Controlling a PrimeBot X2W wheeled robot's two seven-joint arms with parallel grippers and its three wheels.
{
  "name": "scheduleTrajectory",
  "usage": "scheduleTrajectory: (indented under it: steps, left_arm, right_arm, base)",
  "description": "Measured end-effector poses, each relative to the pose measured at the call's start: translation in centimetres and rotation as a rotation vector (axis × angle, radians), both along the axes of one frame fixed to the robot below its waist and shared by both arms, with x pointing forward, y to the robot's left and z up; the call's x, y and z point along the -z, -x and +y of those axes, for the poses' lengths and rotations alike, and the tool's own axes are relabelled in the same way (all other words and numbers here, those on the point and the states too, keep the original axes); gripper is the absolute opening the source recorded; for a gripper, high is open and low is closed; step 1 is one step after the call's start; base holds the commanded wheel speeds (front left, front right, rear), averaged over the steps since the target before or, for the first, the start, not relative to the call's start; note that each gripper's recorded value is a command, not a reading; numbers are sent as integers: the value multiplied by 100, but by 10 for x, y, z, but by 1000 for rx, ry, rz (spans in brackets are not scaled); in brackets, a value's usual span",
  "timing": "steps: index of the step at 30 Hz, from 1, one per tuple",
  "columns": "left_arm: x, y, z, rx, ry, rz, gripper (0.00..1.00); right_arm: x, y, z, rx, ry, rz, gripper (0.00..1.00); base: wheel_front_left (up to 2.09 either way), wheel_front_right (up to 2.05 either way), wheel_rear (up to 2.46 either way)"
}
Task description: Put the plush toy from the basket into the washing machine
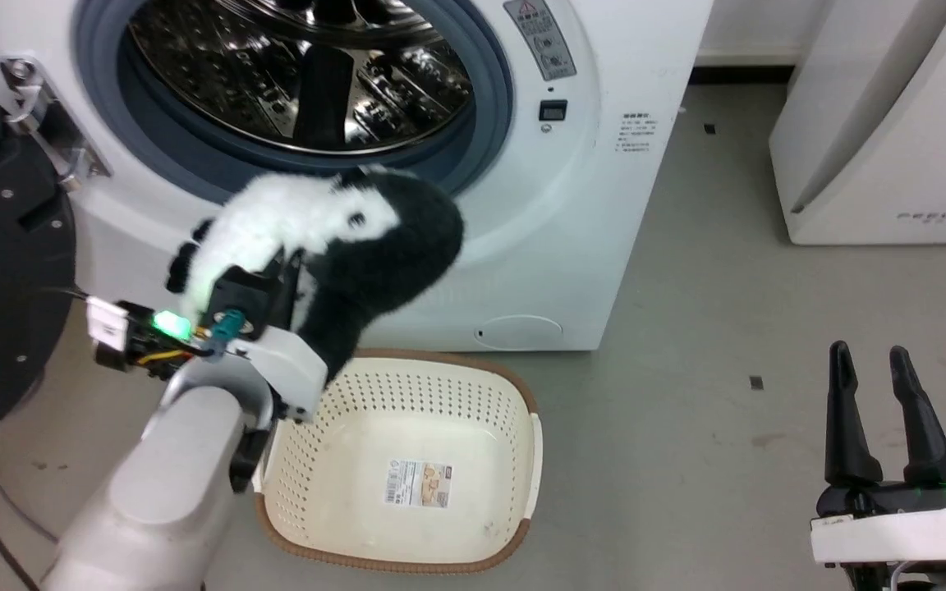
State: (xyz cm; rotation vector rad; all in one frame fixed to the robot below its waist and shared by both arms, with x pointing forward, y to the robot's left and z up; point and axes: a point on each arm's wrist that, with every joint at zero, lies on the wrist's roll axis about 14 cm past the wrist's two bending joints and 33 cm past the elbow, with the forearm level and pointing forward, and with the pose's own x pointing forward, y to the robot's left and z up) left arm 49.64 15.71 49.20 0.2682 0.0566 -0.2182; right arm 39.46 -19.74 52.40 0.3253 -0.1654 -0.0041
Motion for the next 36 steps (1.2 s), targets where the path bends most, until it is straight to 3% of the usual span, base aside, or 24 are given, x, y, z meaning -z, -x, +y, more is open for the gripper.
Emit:
scheduleTrajectory:
  steps: [8, 17, 36]
  left_arm:
    - [-13, -36, 10, -46, 35, -62, 0]
    - [-22, -106, 9, -66, 57, -122, 0]
    - [14, -235, 7, -89, 74, -177, 0]
  right_arm:
    - [14, -11, -8, 22, 12, 36, 100]
    - [34, -39, -15, 40, 25, 70, 100]
    - [97, -57, -58, 151, 39, 216, 100]
  base:
    - [0, 0, 0]
    - [0, 0, 0]
    - [0, 0, 0]
